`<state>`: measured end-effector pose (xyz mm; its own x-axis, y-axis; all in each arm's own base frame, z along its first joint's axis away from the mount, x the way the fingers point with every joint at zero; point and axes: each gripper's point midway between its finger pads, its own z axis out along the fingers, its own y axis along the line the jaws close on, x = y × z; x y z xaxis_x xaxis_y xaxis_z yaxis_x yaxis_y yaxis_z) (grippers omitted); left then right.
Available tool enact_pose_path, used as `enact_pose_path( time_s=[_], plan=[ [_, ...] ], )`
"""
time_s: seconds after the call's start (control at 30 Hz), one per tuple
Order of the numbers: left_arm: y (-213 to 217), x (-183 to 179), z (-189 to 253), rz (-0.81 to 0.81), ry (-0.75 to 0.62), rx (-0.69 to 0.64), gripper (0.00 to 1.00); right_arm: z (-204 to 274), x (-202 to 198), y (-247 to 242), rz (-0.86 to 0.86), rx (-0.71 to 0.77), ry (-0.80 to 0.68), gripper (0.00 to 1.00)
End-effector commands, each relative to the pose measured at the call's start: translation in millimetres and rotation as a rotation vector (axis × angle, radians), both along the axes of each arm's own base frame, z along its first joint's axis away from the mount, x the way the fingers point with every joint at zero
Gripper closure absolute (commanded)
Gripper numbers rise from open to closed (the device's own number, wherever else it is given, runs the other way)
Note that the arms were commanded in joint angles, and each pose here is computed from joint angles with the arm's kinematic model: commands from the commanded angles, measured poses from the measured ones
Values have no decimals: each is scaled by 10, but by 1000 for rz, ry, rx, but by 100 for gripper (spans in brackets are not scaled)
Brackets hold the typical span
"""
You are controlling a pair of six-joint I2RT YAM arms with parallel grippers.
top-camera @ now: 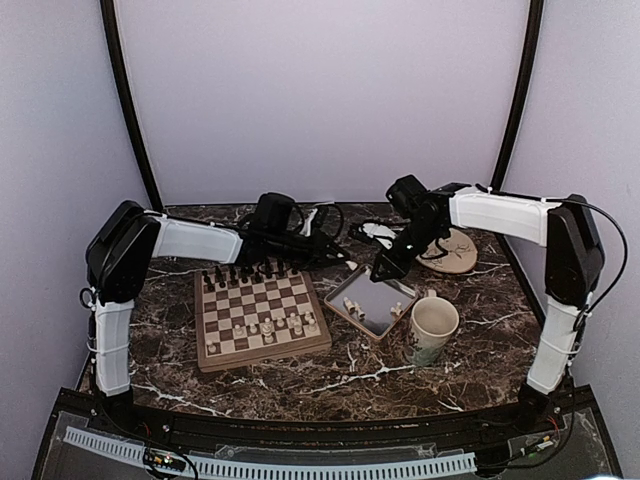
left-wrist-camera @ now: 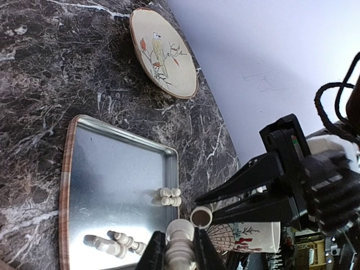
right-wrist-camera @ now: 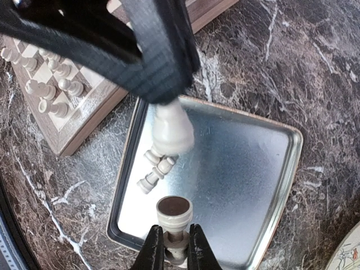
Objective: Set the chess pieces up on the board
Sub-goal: Pass from the right arm to the left, then place the queen at d1.
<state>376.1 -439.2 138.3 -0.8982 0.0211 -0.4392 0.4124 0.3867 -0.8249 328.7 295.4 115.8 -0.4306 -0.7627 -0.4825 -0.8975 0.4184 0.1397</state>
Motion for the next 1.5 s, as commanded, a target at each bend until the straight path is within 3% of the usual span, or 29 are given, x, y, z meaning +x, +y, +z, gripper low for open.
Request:
enact_pose_path(
  time_s=[0.0,0.3,0.57,1.1,1.47],
  plan=[
    [222,-88,565,-3,-194,77,93,66,41,-107,-29,39,-20,97],
    [931,-589,640,-3,-352,376,93,11,-48,-79,-14,121,10,97],
    [1540,-1017,622,4,-453,546,93,-88,-153,-54,14,167,17,96],
    [2280,-1458,309,44,-348,809,93,-16,-92,-67,18,155,-26,97],
    [2260,-1543,32,4,-284,814,93,-89,-48,-97,9,118,-25,96]
  ],
)
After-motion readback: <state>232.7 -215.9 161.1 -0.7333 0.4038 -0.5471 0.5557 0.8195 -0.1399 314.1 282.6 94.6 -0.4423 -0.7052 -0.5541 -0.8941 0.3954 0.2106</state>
